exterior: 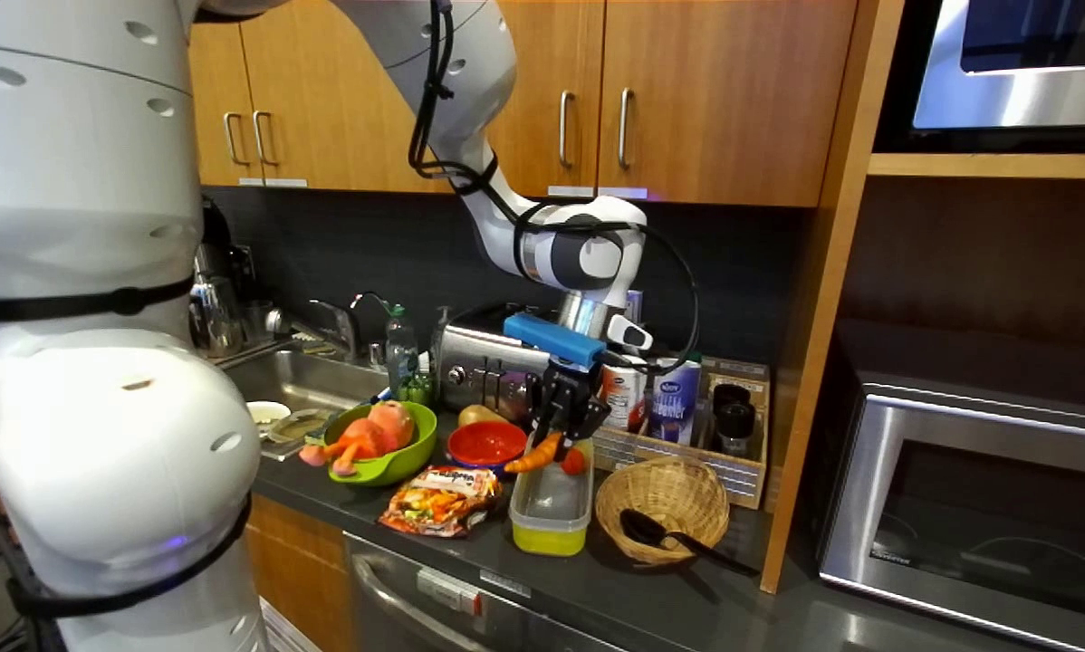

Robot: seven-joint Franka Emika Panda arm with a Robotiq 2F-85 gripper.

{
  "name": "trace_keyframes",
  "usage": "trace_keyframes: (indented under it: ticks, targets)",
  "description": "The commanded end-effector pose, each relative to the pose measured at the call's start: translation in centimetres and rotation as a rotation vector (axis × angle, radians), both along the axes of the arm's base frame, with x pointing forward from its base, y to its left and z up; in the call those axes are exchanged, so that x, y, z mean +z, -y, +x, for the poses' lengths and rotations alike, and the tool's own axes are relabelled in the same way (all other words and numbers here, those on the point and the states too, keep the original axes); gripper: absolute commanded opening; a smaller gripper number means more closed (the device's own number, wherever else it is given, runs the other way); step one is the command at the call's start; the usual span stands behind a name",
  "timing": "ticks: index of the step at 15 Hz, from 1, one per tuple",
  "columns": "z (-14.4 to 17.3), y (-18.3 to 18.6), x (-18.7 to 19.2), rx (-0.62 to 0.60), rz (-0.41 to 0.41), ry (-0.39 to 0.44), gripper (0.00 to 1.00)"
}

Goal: Put the carrot in the basket.

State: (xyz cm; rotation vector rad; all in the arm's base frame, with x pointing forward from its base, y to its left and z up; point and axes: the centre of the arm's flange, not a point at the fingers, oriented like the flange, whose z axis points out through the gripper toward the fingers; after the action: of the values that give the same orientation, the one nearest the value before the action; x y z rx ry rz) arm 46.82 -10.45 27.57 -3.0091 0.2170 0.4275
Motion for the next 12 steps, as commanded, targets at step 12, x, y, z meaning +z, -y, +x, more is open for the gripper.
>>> trace_keyframes:
  ticks: [12]
  targets:
    - [0.3,10.4,2.8,-0.191,0.123,0.143,0.14]
